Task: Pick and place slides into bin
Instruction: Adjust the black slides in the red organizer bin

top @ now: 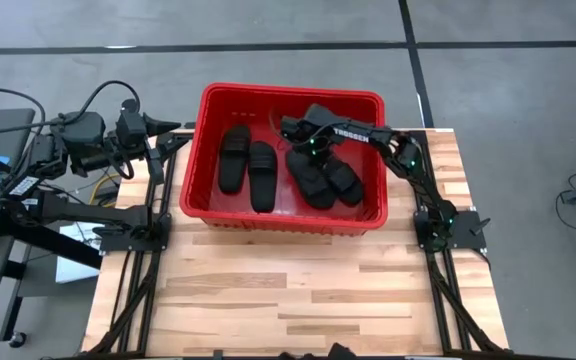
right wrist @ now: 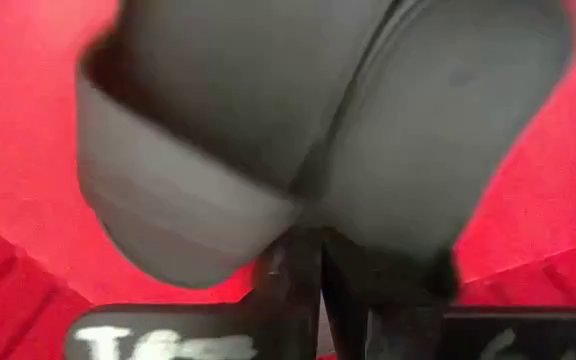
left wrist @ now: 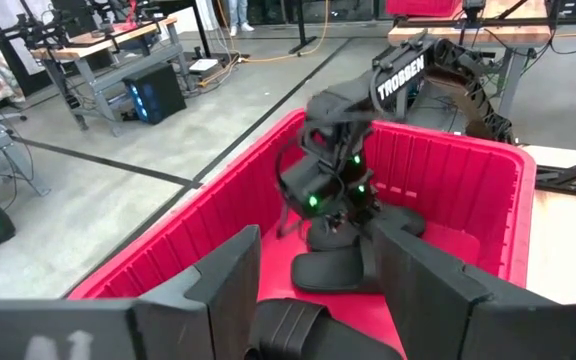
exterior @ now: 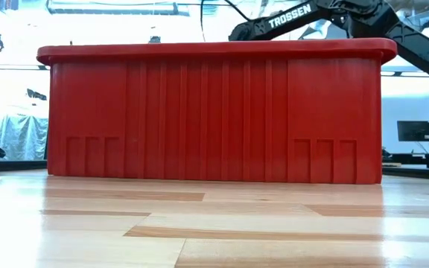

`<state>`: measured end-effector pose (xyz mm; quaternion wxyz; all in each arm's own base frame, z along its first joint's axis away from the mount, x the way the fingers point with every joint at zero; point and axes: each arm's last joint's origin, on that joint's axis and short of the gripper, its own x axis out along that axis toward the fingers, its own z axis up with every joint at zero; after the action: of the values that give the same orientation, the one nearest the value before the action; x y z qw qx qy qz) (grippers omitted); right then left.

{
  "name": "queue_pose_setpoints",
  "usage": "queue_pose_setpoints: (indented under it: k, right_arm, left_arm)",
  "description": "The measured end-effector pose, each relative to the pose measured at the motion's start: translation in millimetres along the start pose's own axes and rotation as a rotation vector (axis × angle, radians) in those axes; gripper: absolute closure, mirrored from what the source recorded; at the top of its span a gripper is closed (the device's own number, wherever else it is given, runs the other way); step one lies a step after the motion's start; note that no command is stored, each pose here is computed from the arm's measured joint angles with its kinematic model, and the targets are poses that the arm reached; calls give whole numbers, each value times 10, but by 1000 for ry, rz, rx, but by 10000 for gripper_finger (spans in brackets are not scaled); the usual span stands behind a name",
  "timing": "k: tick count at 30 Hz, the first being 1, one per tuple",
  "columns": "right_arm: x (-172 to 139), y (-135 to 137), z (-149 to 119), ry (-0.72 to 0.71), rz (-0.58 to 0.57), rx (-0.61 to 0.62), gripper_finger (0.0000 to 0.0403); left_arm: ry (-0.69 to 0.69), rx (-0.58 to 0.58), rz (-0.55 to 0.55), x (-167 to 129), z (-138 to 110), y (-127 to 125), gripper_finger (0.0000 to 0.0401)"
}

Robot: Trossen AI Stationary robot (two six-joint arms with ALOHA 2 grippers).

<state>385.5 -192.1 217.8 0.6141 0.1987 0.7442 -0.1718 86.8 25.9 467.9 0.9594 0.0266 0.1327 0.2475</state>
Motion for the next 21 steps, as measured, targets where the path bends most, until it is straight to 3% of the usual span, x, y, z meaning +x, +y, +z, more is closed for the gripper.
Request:
queue_pose_setpoints:
  k: [9, 17, 21]
  right_arm:
    - [-431, -126, 90, -228, 63, -30, 403]
    - [-365, -41, 237, -309, 114, -112, 403]
    - [-183, -35, 329, -264, 124, -122, 403]
  left_arm:
    - [0, 0, 0, 0, 0, 0, 214]
    - [0, 0, 0, 0, 0, 0, 214]
    - [0, 0, 0, 0, 0, 0, 214]
